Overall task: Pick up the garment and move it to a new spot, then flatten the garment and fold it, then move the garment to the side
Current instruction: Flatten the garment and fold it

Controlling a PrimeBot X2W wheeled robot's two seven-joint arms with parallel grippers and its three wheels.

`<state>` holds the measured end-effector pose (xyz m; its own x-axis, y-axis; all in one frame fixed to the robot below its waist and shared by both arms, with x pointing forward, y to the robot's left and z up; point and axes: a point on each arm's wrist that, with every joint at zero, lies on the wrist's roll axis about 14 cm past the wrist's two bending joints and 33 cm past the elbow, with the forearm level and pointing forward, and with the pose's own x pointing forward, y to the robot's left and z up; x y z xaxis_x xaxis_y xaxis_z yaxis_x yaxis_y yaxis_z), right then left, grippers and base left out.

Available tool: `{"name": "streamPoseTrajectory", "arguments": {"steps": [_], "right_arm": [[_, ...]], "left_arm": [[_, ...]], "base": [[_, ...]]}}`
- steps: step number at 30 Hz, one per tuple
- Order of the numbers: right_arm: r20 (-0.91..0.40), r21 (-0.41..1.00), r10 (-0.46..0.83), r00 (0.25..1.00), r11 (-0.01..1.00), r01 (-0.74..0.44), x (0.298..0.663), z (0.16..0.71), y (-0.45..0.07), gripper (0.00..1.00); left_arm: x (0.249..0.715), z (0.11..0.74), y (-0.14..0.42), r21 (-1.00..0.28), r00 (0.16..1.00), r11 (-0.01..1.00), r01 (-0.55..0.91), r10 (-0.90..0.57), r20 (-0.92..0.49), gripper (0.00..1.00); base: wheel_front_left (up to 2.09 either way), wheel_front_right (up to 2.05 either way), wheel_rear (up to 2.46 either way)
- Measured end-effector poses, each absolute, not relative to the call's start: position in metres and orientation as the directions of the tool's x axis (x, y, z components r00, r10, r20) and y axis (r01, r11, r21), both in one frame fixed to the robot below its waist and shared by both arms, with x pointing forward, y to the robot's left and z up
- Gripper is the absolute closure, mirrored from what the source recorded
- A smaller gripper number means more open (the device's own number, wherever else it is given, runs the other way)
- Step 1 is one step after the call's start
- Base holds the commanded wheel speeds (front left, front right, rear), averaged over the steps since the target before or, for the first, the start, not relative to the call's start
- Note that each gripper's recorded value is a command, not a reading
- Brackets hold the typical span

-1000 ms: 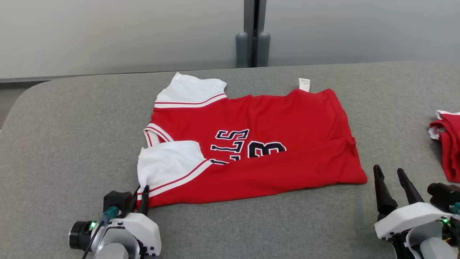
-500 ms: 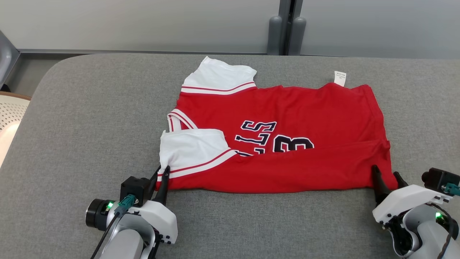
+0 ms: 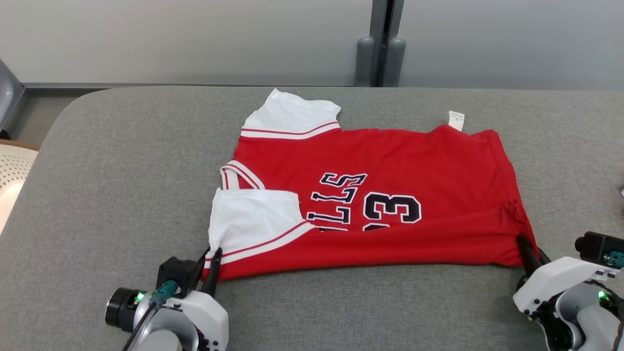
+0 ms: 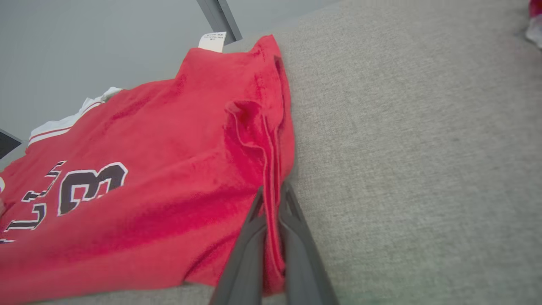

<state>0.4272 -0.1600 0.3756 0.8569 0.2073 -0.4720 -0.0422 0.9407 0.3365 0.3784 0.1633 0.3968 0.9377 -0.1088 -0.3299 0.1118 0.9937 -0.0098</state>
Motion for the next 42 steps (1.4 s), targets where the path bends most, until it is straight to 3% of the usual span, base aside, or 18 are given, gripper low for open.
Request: {"name": "streamPoseTrajectory", "arguments": {"steps": [18, 19, 20, 21, 22, 23, 31, 37, 42], "right_arm": [[-0.567, 0.425, 0.235, 0.789, 0.904, 0.036, 0.342, 0.375, -0.194, 1.0], [-0.564, 0.425, 0.228, 0.794, 0.904, 0.042, 0.341, 0.376, -0.196, 0.62], [-0.557, 0.423, 0.221, 0.801, 0.905, 0.045, 0.34, 0.378, -0.197, 0.0], [-0.549, 0.425, 0.215, 0.807, 0.904, 0.048, 0.339, 0.38, -0.197, 0.0], [-0.542, 0.423, 0.208, 0.814, 0.905, 0.051, 0.339, 0.381, -0.198, 0.0], [-0.531, 0.418, 0.197, 0.824, 0.907, 0.053, 0.34, 0.384, -0.2, 0.0], [-0.282, 0.417, 0.169, 0.944, 0.908, -0.038, 0.369, 0.44, -0.183, 0.0], [-0.141, 0.366, 0.212, 0.967, 0.919, -0.148, 0.38, 0.463, -0.157, 0.0], [-0.101, 0.342, 0.238, 0.966, 0.92, -0.191, 0.395, 0.469, -0.146, 0.0]], "left_arm": [[0.327, 0.39, 0.138, -0.066, 0.881, 0.967, 0.247, -0.252, -0.401, 1.0], [0.327, 0.39, 0.137, -0.071, 0.878, 0.967, 0.246, -0.254, -0.406, 1.0], [0.326, 0.391, 0.136, -0.075, 0.877, 0.967, 0.245, -0.253, -0.409, 0.71], [0.325, 0.391, 0.136, -0.077, 0.876, 0.967, 0.242, -0.252, -0.41, 0.46], [0.326, 0.391, 0.137, -0.082, 0.879, 0.97, 0.231, -0.244, -0.41, 0.13], [0.327, 0.393, 0.139, -0.083, 0.885, 0.972, 0.221, -0.235, -0.403, 0.0], [0.348, 0.427, 0.15, -0.158, 0.968, 0.981, 0.112, -0.143, -0.206, 0.0], [0.378, 0.471, 0.149, -0.236, 0.995, 0.969, 0.078, -0.091, -0.045, 0.0], [0.399, 0.476, 0.137, -0.211, 0.991, 0.97, 0.124, -0.132, -0.027, 0.0]], "base": [[0.0, 0.0, 0.0], [0.0, 0.0, 0.0], [0.0, 0.0, 0.0], [0.0, 0.0, 0.0], [0.0, 0.0, 0.0], [0.0, 0.0, 0.0], [0.0, 0.0, 0.0], [0.0, 0.0, 0.0], [0.0, 0.0, 0.0]]}}
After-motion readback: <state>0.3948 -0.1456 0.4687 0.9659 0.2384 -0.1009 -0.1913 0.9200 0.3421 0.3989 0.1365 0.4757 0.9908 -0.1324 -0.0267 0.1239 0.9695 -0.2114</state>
